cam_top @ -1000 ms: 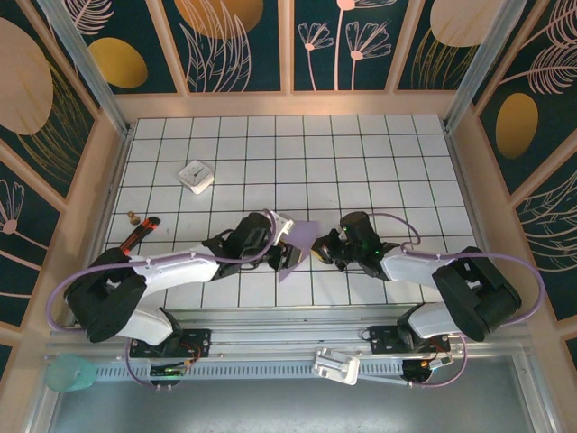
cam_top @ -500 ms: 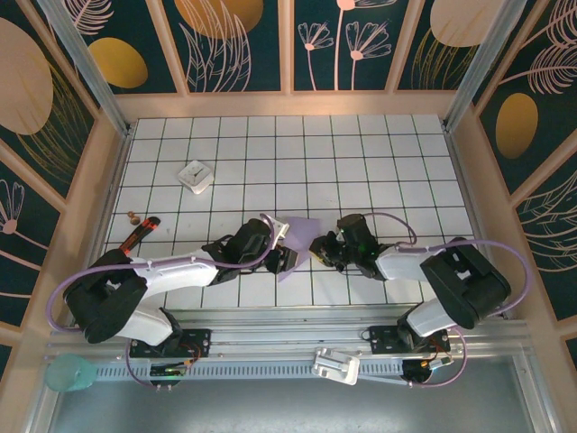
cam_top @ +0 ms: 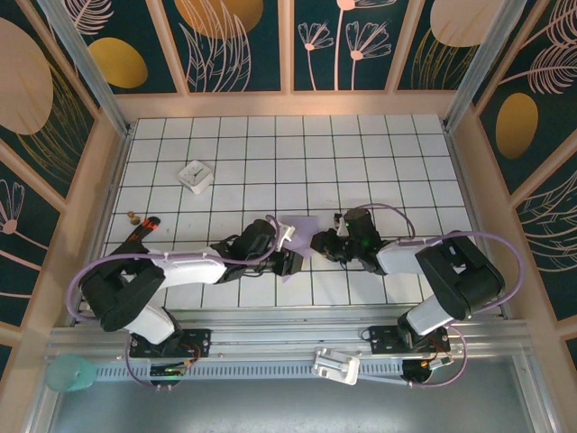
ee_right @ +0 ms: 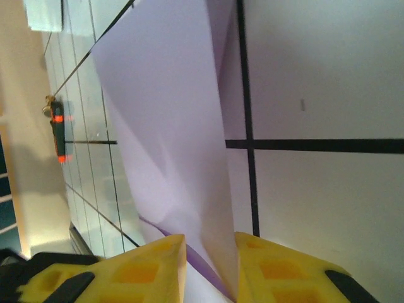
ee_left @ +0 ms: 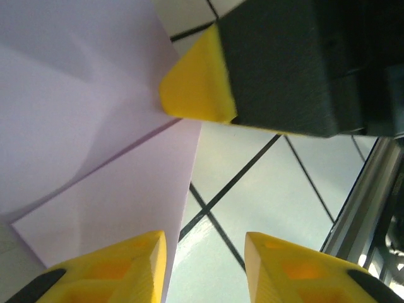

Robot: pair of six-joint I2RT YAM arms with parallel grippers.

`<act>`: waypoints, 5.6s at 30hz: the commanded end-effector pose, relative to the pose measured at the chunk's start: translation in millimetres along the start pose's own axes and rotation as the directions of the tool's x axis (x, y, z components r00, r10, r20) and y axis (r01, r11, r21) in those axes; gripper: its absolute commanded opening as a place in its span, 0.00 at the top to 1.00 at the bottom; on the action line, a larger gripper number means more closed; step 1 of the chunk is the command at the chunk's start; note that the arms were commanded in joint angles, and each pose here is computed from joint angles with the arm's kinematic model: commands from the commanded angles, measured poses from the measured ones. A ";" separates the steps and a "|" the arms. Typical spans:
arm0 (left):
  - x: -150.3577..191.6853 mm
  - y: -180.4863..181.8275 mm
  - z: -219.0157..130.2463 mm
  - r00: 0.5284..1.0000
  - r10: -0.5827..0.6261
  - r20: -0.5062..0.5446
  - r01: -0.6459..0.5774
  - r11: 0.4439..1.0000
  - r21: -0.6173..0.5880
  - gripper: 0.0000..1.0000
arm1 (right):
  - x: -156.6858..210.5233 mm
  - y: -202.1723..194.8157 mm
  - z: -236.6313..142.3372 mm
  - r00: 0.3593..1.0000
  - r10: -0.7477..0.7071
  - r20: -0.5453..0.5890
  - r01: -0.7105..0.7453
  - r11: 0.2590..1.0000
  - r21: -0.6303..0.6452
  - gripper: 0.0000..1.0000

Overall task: Fold a paper plane with a square sheet of paper (pick it up from the middle)
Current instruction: Fold the wing for the fifth time at the center of the table.

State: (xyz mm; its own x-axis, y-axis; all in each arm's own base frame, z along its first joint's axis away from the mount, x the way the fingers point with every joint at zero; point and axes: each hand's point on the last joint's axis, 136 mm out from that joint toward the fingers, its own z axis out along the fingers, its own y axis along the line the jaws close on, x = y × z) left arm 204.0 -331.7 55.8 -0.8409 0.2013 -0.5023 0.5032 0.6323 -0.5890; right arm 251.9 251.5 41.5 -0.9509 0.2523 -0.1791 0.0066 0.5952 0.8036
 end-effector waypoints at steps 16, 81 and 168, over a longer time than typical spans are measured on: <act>3.7 30.4 4.6 0.995 -0.032 -0.093 0.033 0.999 0.008 0.69 | -21.0 11.8 12.4 0.970 -0.234 -0.071 0.222 0.964 -0.145 0.83; -14.2 32.1 6.3 0.946 0.319 -0.053 -0.301 0.808 -0.507 0.66 | -3.8 40.3 -3.7 0.940 0.340 -0.029 -0.339 0.940 0.023 1.00; 10.9 -0.1 36.9 0.969 -0.242 -0.046 0.247 0.951 0.185 1.00 | -32.6 -0.3 -53.3 0.977 -0.206 0.053 0.193 0.962 0.192 0.71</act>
State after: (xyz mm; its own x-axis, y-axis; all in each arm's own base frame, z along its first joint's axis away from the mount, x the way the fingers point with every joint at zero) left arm 201.0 -351.3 22.8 -0.9417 0.0760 -0.3279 0.3146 0.5449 -0.7772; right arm 273.6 207.2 88.8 -0.9063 0.1965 -0.3742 -0.1045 0.7537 0.6488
